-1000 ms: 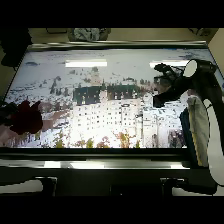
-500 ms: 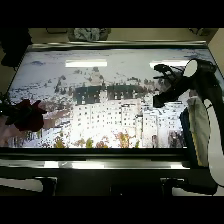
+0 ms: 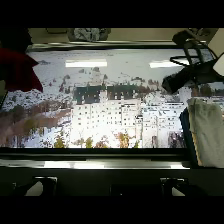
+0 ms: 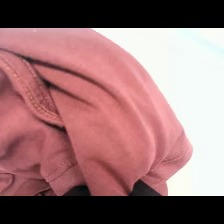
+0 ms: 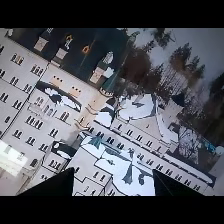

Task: Fold the shirts.

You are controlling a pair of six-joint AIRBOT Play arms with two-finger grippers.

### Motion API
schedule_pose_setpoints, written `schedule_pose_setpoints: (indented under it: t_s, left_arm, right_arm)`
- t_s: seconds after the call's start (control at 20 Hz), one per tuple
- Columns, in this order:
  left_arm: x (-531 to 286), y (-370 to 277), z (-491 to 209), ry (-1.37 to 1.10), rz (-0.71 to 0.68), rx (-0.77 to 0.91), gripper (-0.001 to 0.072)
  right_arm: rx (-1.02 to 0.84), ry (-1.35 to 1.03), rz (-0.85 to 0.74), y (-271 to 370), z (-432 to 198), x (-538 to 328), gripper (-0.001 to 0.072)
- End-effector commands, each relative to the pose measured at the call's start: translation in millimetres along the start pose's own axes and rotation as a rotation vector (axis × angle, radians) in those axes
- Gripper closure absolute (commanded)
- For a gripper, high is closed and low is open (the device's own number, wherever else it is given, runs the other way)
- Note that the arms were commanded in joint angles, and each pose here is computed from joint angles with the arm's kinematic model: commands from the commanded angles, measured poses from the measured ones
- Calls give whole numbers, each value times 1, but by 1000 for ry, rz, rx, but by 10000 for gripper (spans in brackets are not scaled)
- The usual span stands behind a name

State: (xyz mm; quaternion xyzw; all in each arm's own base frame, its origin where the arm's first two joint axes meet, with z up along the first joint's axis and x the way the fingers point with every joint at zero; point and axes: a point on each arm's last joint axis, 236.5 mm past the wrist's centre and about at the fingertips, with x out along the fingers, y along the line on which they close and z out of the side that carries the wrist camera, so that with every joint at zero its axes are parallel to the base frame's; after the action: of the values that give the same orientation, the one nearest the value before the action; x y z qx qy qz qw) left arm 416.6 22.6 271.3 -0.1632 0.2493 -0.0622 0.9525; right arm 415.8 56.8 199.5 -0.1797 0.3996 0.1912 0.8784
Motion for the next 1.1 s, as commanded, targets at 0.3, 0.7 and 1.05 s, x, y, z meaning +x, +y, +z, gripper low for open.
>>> schedule_pose_setpoints:
  t_s: [0.3, 0.7, 1.05]
  left_arm:
    - [-27, -225, -161, 298, -542, 199, 673]
    - [47, -231, -420, 997, -534, 347, 354]
    - [55, -146, -268, 859, -299, 481, -11]
  right_arm:
    - [-36, 65, -108, 13, -50, -114, 143]
    - [-12, 263, -5, 21, -82, -71, 143]
    - [-17, 360, 168, 37, -86, -5, 120]
